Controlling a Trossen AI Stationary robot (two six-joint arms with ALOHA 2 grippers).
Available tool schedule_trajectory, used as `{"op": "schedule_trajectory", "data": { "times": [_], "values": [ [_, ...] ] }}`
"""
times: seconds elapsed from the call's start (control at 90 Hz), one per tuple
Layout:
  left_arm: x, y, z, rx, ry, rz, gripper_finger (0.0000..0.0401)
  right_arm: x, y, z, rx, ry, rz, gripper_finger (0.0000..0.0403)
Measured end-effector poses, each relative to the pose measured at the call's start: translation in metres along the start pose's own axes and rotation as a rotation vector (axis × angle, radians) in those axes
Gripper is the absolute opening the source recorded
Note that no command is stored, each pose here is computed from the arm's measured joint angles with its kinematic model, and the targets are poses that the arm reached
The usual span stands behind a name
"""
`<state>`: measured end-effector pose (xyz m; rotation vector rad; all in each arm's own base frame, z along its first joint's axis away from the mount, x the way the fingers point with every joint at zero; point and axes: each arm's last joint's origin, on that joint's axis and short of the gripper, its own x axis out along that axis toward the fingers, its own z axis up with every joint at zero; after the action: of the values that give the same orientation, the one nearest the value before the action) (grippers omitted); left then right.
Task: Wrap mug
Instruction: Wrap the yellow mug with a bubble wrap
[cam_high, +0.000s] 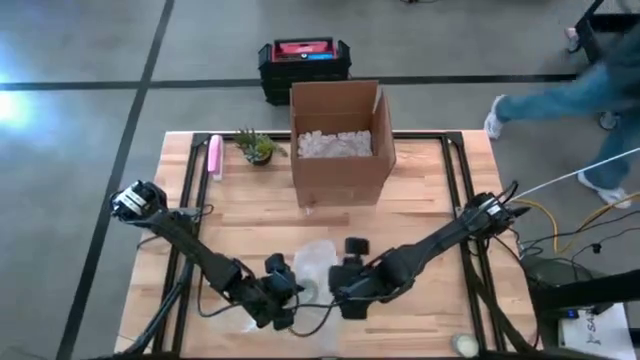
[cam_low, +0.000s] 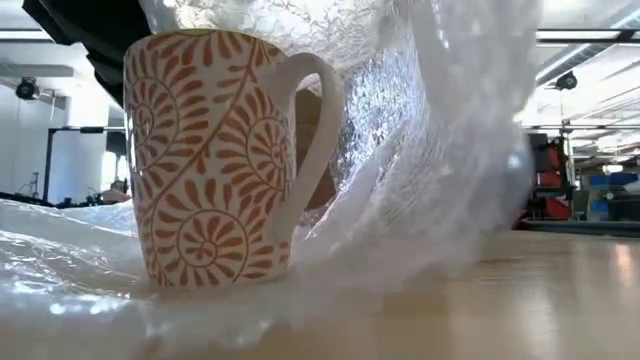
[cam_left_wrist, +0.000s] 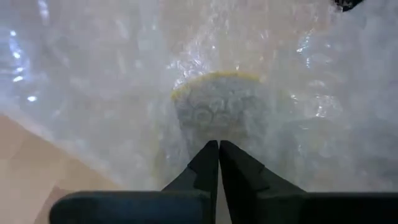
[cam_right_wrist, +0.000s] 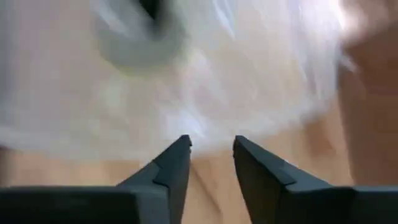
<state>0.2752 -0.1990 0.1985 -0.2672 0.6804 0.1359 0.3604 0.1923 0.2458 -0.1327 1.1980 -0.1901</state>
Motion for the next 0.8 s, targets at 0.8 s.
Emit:
{"op": "schedule_trajectory", "data": {
  "times": [0.8],
  "values": [
    [-0.003,-0.003,0.004,-0.020,0.021,-0.065,0.0002,0.083,0.028,0.033,-0.024,-0.307,0.216,0.0001]
  ]
}}
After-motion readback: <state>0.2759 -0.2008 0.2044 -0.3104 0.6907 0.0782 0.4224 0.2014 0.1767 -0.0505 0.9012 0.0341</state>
